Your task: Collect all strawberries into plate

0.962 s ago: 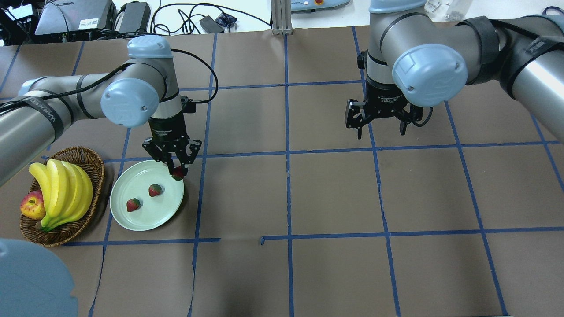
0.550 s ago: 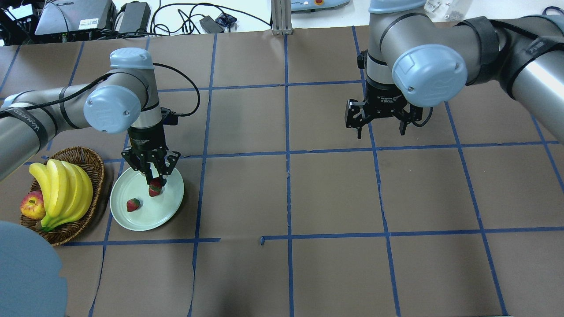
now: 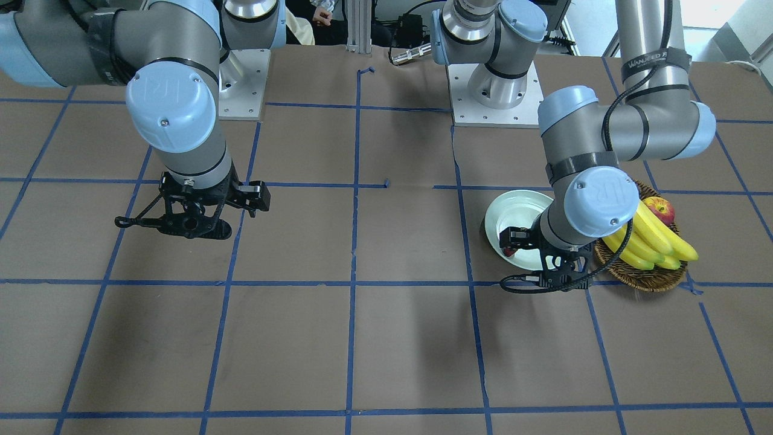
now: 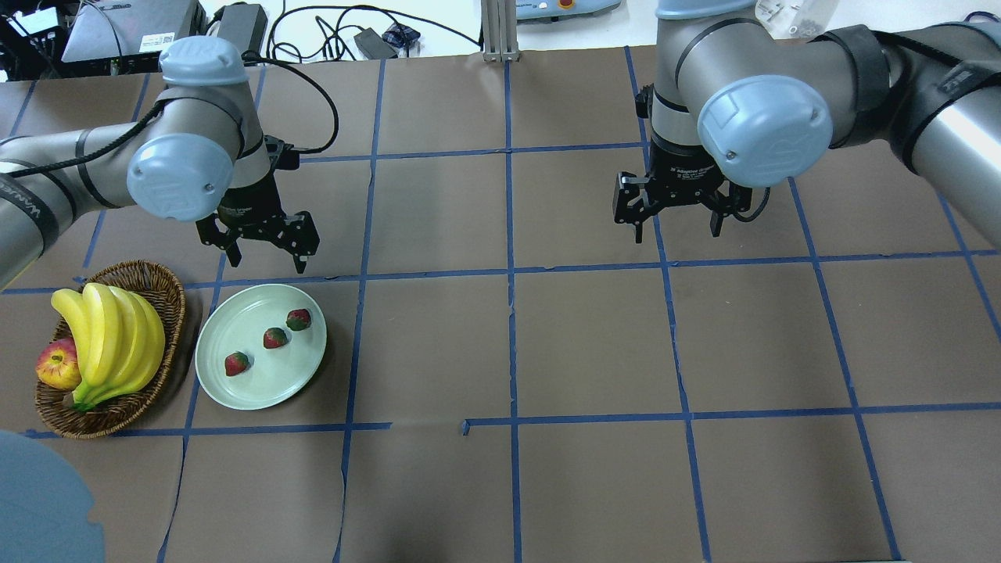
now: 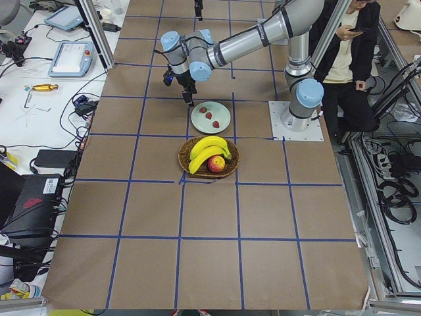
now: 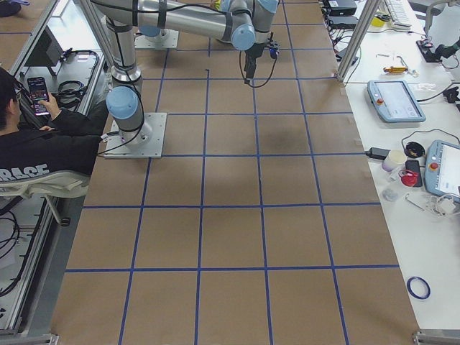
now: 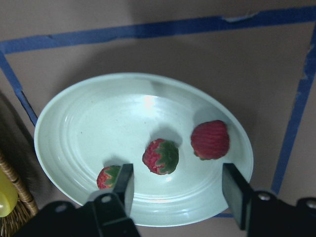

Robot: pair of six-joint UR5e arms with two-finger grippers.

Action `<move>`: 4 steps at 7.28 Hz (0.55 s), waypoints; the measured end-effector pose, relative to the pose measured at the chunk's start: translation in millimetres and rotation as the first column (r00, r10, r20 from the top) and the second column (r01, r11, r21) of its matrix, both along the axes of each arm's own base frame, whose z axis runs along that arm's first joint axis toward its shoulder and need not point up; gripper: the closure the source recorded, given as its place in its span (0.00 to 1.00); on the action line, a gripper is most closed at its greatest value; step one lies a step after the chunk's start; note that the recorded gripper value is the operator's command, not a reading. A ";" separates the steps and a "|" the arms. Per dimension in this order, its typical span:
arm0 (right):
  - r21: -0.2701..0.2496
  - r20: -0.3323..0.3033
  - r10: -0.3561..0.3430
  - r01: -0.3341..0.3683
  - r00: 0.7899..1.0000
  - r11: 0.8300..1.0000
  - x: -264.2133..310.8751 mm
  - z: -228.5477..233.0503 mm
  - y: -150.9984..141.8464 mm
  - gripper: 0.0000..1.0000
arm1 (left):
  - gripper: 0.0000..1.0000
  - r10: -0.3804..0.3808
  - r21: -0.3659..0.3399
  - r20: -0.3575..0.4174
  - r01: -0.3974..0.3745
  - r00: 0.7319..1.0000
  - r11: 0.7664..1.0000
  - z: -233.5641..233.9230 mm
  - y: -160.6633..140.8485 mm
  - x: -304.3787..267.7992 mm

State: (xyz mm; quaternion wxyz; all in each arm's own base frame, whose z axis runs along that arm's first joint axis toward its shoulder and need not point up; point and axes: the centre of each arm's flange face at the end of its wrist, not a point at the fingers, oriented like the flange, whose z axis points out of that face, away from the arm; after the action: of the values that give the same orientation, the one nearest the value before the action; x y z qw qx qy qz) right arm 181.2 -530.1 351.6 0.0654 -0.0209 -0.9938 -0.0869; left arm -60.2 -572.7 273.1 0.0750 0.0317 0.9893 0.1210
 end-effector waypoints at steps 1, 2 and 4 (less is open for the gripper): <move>-0.002 -0.005 -0.025 0.025 1.000 1.000 0.1 -2.0 0.1 0.00 | 0.00 0.001 -0.041 0.006 -0.001 1.000 0.999 14.8 -7.4 2.0; -0.007 -0.010 -0.054 0.054 0.999 0.999 0.5 -1.9 0.8 0.00 | 0.00 0.001 -0.093 0.014 0.000 1.000 0.996 33.3 -15.8 3.5; -0.021 -0.018 -0.093 0.092 0.996 0.995 2.7 1.9 2.5 0.00 | 0.00 -0.013 -0.173 0.025 0.017 1.000 0.985 66.4 -24.9 4.1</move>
State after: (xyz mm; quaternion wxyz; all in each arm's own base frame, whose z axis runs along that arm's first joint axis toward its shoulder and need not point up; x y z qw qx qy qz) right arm 183.9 -527.6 353.6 0.0705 -0.0685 -0.9920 -0.0795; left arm -56.2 -597.6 339.6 0.0903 0.0312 0.9948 0.0341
